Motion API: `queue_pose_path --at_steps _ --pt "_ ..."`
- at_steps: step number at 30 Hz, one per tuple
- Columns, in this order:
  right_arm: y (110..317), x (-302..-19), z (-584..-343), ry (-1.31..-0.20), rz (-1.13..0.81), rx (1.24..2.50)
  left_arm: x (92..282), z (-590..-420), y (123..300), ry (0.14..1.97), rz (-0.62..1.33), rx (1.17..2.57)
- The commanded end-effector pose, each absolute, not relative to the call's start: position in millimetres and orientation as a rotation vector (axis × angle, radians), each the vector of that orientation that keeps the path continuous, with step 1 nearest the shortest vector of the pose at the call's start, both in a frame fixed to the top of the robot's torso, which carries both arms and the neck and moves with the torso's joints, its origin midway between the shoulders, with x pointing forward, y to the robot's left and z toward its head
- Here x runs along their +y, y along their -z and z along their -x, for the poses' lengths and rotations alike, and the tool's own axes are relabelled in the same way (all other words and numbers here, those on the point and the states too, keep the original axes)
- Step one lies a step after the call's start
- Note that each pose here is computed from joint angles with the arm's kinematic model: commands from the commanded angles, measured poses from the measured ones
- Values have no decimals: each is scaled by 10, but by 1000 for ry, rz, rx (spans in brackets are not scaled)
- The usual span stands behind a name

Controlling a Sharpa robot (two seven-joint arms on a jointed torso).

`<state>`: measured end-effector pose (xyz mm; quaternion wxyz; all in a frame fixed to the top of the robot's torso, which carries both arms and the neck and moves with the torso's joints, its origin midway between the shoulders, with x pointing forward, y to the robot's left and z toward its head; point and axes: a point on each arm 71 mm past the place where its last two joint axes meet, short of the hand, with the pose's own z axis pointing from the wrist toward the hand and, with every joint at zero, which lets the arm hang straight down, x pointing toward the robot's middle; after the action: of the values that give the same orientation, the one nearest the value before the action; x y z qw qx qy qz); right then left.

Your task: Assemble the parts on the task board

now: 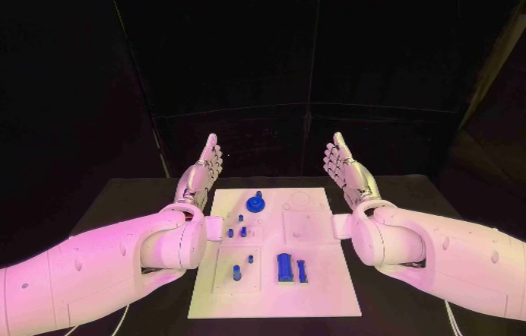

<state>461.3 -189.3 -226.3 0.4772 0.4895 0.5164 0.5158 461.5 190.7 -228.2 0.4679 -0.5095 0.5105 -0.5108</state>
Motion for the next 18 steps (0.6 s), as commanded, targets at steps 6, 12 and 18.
queue_pose_path --at_steps 6,12,18 --pt "2242 -1924 -4618 -1229 -1209 1218 1924 -4618 2242 1229 1209 1218" --pt "2242 -1924 -4618 -1229 -1209 1218 1924 -4618 2242 1229 1209 1218" --pt "2242 -1924 -4618 -1229 -1209 1218 1924 -4618 2242 1229 1209 1218"
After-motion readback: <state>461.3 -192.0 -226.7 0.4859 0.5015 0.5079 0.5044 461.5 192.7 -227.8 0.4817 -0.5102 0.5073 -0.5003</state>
